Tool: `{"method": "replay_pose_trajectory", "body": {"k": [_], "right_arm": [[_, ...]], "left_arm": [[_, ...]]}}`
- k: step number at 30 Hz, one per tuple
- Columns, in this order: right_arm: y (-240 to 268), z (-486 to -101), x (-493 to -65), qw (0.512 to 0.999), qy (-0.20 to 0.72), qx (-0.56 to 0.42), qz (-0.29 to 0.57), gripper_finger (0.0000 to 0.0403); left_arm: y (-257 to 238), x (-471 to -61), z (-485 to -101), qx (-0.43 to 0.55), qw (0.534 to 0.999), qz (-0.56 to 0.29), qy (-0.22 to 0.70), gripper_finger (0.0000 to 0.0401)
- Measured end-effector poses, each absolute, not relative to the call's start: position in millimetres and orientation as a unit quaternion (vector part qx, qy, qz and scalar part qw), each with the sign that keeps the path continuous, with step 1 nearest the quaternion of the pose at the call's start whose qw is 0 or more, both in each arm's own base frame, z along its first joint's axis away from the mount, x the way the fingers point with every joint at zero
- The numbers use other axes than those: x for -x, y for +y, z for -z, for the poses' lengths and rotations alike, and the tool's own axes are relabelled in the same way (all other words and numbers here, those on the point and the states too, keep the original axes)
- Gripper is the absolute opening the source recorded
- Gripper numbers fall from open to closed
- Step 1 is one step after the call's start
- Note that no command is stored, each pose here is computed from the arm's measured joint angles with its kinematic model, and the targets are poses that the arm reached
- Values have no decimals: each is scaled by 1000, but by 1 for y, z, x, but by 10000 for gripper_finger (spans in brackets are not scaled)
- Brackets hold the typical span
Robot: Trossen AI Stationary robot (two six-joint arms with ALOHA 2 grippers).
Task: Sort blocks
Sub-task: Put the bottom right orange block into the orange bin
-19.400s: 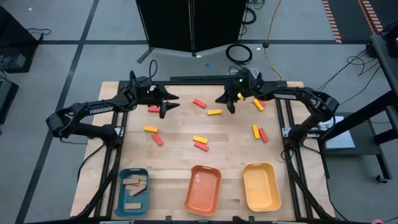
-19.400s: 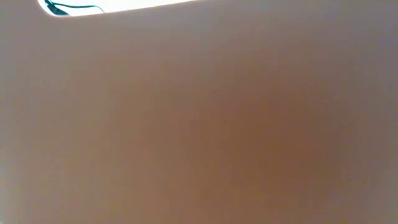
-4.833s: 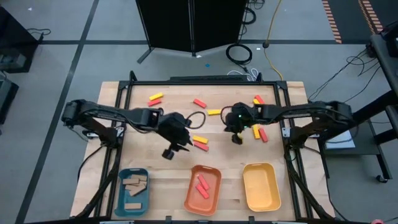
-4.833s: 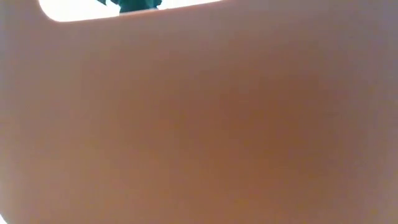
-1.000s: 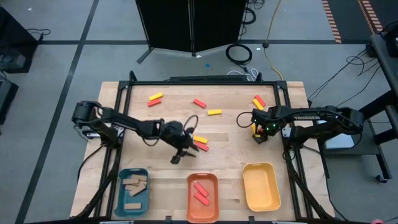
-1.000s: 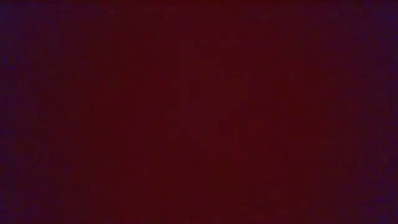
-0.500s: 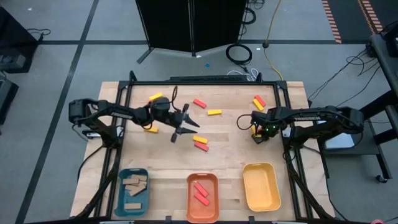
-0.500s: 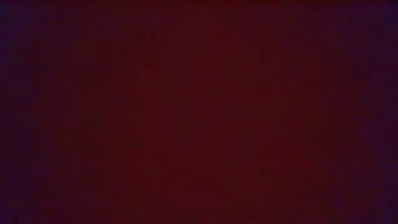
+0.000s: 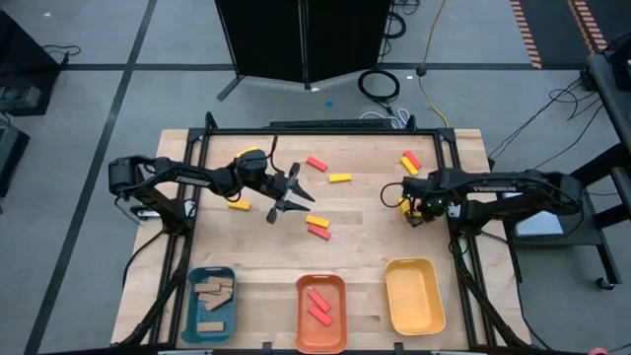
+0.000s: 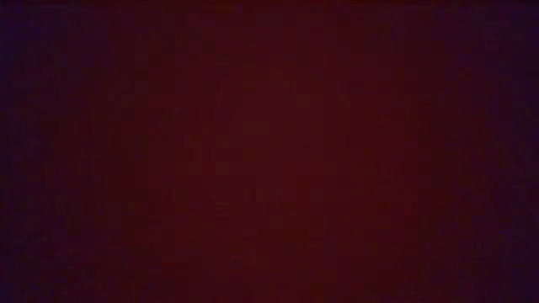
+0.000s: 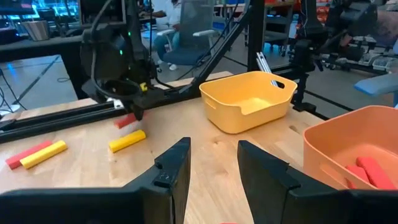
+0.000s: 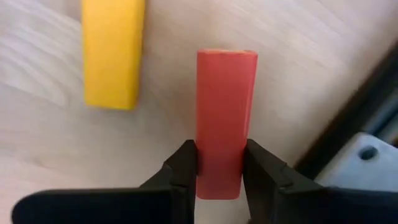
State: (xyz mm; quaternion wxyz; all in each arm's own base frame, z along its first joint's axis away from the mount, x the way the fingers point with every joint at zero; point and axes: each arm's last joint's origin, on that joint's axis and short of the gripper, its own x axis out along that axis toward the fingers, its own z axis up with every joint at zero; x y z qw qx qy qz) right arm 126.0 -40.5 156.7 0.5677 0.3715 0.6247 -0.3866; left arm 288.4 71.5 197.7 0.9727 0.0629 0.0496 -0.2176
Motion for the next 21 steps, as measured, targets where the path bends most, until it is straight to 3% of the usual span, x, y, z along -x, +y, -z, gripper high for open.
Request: {"method": "replay_pose_trajectory", "body": {"k": [11, 21], "right_arm": [[-48, -191, -138, 606, 600, -320, 413, 72], [-61, -222, -176, 760, 499, -252, 333, 74]], "left_arm": [[71, -288, -200, -65, 973, 218, 46, 130], [68, -287, -207, -5, 975, 219, 43, 130]]}}
